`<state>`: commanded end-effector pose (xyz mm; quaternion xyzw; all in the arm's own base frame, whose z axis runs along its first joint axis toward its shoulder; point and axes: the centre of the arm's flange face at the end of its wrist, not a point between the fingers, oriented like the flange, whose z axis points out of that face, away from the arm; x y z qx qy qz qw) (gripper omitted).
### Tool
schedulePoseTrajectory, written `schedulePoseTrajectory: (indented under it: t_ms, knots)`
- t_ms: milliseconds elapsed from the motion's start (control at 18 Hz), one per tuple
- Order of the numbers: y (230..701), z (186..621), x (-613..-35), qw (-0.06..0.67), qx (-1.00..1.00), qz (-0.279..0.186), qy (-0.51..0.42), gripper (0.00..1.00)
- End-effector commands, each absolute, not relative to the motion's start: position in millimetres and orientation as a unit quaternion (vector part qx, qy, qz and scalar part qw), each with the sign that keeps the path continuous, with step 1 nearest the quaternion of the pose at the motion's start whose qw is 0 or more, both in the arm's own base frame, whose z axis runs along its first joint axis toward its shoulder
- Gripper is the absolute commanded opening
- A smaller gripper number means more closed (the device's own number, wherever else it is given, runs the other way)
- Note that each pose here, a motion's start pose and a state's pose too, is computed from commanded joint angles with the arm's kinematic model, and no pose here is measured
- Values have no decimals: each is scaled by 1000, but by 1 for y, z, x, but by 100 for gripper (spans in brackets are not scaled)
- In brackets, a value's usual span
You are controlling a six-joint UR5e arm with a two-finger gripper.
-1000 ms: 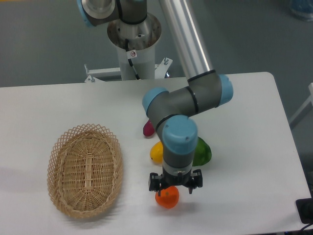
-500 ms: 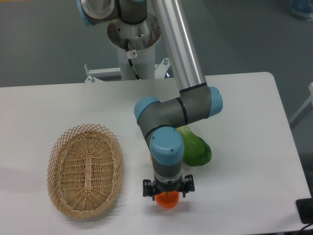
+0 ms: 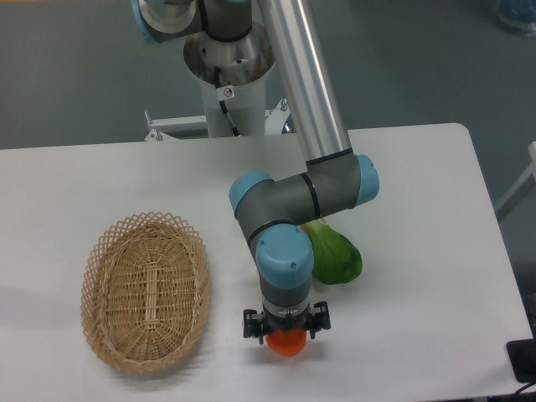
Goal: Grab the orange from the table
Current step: 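Hold the orange closed in the gripper, then lift the orange and carry it up beside the bok choy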
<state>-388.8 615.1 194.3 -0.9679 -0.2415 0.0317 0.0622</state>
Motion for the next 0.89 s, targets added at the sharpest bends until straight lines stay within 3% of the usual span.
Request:
schedulePoseTrajectory:
  t_ms: [278,389,611,889]
  knots:
    - [615,187,-391,63,-968,33,-242,96]
    - [614,188,-391,62,-968,37,-241,84]
    - [613,190,-390,61,-968,39,-241,69]
    - [613,216,-393,73,-968,61,-233,67]
